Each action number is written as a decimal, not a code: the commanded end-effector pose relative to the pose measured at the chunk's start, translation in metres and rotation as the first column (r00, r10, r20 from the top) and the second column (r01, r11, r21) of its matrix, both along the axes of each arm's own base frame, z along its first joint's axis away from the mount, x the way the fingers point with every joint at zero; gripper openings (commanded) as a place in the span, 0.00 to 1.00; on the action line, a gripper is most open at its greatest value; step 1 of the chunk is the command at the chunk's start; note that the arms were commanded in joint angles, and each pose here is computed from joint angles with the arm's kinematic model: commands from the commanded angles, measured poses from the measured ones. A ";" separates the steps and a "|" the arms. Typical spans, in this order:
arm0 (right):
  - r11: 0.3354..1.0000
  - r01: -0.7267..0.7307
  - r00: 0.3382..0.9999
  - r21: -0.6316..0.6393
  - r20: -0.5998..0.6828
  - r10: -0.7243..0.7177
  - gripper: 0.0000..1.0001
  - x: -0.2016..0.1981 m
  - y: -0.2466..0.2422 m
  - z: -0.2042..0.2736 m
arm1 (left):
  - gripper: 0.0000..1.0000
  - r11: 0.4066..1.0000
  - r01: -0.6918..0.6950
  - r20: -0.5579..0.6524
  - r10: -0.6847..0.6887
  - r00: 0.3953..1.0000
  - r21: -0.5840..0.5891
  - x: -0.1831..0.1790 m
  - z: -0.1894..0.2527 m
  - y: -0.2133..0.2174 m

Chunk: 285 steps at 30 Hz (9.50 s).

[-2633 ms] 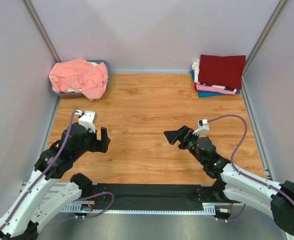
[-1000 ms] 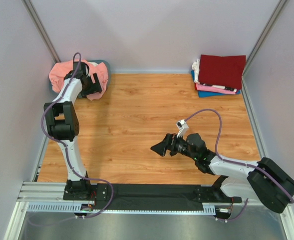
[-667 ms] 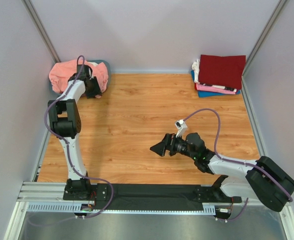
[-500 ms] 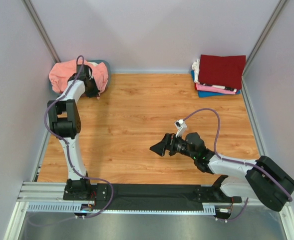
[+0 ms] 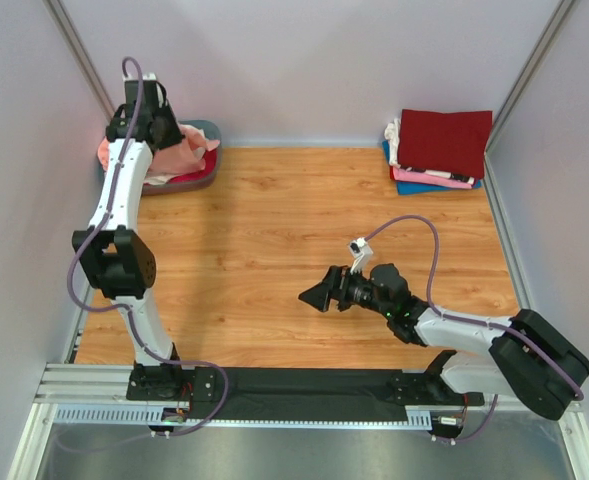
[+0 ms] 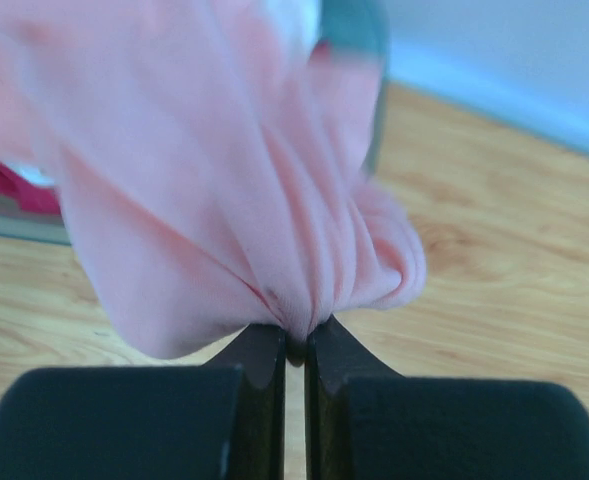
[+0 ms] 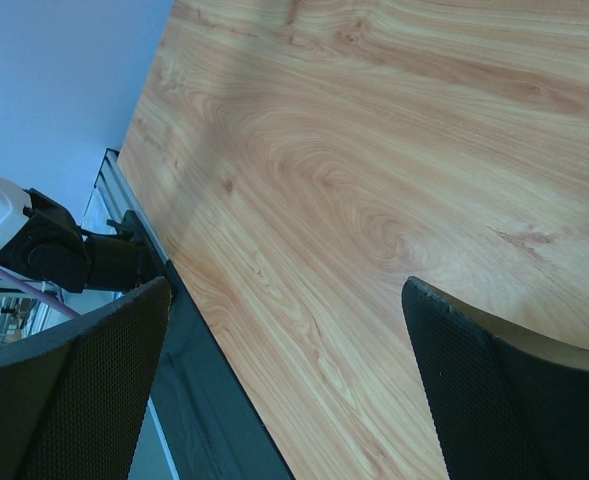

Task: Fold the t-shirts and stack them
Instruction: Grab the tshirt from the pile, then move the tshirt to the center of the board, then flatten the tshirt out

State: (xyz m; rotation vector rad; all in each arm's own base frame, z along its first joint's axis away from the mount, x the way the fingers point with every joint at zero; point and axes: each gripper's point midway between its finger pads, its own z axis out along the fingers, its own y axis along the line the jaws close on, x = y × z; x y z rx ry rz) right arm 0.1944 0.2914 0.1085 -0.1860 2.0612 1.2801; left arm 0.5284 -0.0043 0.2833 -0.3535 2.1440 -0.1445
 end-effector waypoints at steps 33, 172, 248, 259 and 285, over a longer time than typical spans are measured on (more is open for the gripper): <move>0.900 0.163 0.974 -0.404 -0.078 -0.211 0.90 0.015 -0.041 0.017 | 0.99 0.849 0.525 -0.235 -0.498 0.835 0.068 -0.288 -0.044 -0.143; 0.602 0.784 0.595 -0.153 -0.090 -0.798 0.00 0.028 -0.224 0.186 | 0.00 0.791 0.606 -0.431 -0.575 0.695 -0.078 -0.149 -0.041 -0.186; 0.652 0.683 0.652 -0.329 -0.128 -0.748 0.00 0.068 -0.221 0.107 | 0.00 0.928 0.287 -0.441 -0.366 0.819 -0.237 -0.192 -0.190 -0.153; 0.630 0.765 0.644 -0.138 0.115 -0.757 0.00 0.033 -0.238 0.254 | 0.00 0.872 0.458 0.179 -0.430 0.885 -0.170 -0.254 0.085 -0.138; 0.277 0.931 0.137 0.238 0.474 -0.870 0.01 -0.077 -0.346 0.460 | 0.00 0.947 0.315 0.622 -0.210 0.754 -0.062 -0.383 0.248 -0.054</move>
